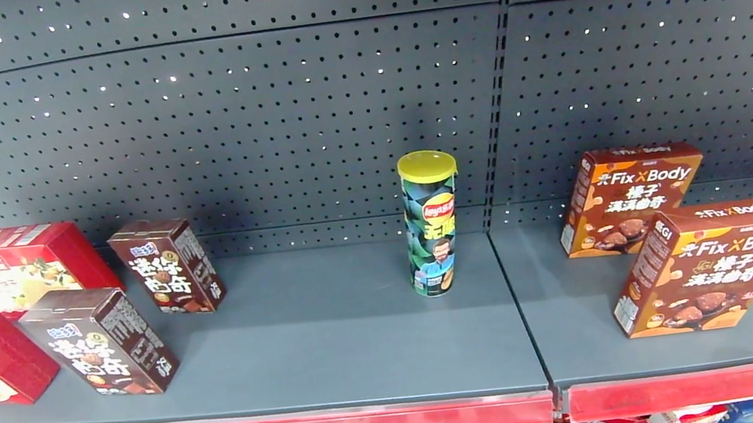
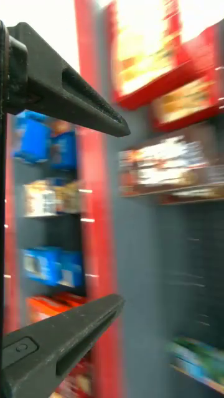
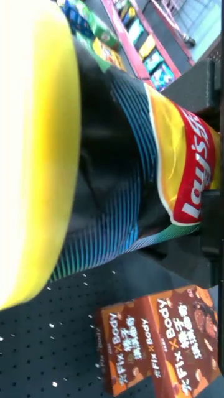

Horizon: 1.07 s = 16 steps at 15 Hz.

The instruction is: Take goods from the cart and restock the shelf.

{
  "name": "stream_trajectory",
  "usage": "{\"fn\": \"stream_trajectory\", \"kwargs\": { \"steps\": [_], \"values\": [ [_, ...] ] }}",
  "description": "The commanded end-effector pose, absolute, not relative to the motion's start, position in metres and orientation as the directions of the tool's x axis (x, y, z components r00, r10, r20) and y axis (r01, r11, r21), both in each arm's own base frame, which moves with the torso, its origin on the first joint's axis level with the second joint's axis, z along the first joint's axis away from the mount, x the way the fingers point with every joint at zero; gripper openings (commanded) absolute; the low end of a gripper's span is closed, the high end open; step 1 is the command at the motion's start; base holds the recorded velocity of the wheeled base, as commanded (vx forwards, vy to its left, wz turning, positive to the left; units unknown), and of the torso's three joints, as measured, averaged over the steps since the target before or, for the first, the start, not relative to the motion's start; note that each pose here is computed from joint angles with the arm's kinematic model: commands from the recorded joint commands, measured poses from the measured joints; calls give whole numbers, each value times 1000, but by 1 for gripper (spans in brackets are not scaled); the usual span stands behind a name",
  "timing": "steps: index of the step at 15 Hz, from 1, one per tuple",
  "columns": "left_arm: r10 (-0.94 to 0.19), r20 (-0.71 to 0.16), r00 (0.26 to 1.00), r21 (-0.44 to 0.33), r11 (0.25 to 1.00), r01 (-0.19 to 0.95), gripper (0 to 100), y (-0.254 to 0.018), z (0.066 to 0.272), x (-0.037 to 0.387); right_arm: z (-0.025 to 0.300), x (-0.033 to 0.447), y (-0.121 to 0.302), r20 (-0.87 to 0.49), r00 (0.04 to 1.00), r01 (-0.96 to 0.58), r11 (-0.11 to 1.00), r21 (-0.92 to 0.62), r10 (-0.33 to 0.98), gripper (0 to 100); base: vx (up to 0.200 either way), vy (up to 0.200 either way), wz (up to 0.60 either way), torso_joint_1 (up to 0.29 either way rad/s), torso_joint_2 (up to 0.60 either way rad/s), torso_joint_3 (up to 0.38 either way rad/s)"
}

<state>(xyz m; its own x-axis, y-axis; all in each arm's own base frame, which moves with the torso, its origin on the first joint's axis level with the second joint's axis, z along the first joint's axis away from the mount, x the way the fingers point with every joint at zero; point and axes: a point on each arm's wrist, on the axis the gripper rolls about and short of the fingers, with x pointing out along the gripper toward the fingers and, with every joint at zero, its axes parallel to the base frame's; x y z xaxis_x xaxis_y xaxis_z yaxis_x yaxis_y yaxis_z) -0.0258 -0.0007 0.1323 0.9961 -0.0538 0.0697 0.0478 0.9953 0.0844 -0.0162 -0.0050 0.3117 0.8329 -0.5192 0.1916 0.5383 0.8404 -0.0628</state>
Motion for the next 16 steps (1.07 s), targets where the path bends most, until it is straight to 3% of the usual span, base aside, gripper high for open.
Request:
{"fn": "stream_trajectory", "kwargs": {
  "steps": [1, 2, 5, 8, 10, 13, 16],
  "values": [
    [-105, 124, 987, 27, 994, 103, 100, -2, 267, 16, 315, -21, -4, 213, 825, 545, 837, -54, -524, 0, 0, 0, 0, 0, 0, 0],
    [-127, 123, 984, 89, 989, 116, 100, -3, 291, 34, 315, -21, -4, 213, 823, 548, 835, -52, -526, 0, 0, 0, 0, 0, 0, 0],
    [-151, 56, 987, 170, 975, 140, 100, -6, 294, 71, 303, -28, -3, 210, 823, 548, 835, -52, -528, 0, 0, 0, 0, 0, 0, 0],
    [-325, -135, 936, 44, 942, 333, 100, -14, 261, 108, 278, -32, -2, 181, 828, 548, 834, -64, -530, 0, 0, 0, 0, 0, 0, 0],
    [-368, -239, 899, 72, 916, 394, 100, -23, 246, 136, 265, -34, -1, 165, 831, 547, 834, -70, -531, 0, 0, 0, 0, 0, 0, 0],
    [-365, -266, 892, 81, 913, 399, 100, -28, 236, 184, 254, -34, -1, 150, 833, 547, 834, -76, -533, 0, 0, 0, 0, 0, 0, 0],
    [-405, -343, 848, 79, 887, 456, 100, -39, 215, 203, 253, -34, -1, 148, 834, 545, 835, -77, -531, 0, 0, 0, 0, 0, 0, 0]
  ]
}}
